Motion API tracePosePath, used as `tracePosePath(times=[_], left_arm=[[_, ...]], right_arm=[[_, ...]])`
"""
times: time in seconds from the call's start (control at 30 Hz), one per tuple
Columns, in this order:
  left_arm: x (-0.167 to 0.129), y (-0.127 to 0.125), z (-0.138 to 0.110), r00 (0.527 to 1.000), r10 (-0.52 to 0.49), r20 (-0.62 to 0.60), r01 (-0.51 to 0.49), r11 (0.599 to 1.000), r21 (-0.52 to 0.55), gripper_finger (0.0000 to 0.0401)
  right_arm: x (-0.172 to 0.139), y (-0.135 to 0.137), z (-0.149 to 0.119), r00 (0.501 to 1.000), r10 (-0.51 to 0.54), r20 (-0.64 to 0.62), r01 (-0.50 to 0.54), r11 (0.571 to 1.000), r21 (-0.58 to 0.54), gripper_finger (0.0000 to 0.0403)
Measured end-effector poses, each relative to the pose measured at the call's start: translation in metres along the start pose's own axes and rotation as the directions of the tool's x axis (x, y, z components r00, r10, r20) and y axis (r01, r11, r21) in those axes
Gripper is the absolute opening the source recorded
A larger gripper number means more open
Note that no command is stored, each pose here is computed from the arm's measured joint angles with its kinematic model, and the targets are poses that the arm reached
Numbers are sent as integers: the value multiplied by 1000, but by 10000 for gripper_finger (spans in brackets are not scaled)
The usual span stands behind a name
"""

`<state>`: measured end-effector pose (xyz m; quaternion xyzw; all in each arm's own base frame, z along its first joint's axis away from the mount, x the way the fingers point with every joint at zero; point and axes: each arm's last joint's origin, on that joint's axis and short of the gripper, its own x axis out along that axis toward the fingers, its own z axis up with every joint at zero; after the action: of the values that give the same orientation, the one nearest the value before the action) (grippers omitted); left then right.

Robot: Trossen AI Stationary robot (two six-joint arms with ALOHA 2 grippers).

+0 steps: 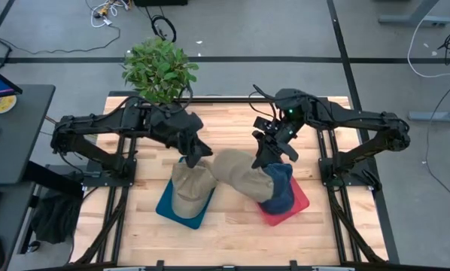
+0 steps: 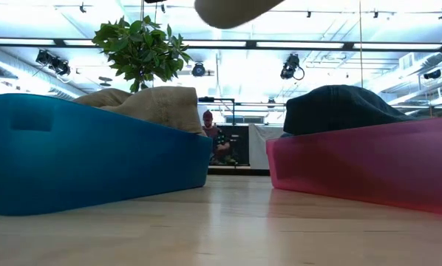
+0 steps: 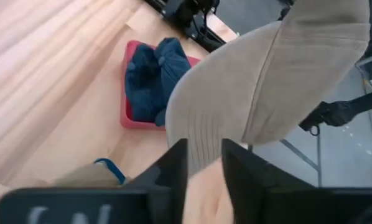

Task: Pick & Place hat
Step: Put the brown cap into the blue bin

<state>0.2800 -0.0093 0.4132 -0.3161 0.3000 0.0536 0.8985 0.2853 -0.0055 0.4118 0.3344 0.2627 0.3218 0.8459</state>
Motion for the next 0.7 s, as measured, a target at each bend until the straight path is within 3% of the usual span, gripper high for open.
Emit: tracePosePath(times=[0.37,0.53,0.7], left_arm=[[11,3,1,999,-7,-38,7,1000,-16,248],[27,3,2,995,-49,-83,48,999,-24,272],[37,-6,8,971,-222,-90,223,975,-5,268]], right_arm=[[4,6,4,999,21,39,-18,997,-77,0],[3,9,8,996,43,75,-33,991,-130,0],[3,10,9,996,48,78,-36,989,-141,0]])
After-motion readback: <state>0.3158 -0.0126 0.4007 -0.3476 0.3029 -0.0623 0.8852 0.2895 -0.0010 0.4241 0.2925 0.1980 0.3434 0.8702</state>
